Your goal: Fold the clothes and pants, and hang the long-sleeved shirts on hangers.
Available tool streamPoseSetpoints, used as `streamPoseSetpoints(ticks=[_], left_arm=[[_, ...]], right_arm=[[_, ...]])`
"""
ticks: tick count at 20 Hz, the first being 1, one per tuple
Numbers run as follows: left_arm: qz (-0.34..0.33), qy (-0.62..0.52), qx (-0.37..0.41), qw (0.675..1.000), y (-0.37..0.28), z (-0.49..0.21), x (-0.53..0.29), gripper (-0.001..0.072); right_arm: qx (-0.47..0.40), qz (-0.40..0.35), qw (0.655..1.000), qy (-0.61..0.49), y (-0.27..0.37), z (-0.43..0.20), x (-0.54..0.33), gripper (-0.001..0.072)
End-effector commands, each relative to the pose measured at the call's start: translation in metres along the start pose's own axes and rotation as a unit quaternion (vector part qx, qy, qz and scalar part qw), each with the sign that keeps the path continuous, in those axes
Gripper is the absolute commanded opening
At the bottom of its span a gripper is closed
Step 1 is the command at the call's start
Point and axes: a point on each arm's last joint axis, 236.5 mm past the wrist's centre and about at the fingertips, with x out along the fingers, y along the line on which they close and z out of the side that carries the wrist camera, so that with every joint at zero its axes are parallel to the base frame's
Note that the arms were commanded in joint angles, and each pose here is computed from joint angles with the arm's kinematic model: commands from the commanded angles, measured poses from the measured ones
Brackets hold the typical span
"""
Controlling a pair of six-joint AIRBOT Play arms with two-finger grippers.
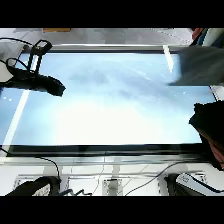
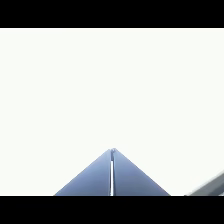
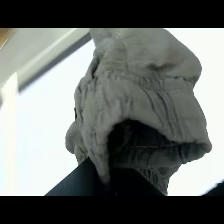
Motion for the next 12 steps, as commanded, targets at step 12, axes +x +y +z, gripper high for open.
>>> streamPoseSetpoints(ticks=[12], left_arm=[[-0.003, -0.005, 0.0, 1.0, -0.002, 0.002, -0.001, 0.0006]], right_arm=[[0.246, -0.281, 0.925, -0.073, -0.103, -0.039, -0.163, 0.0022]])
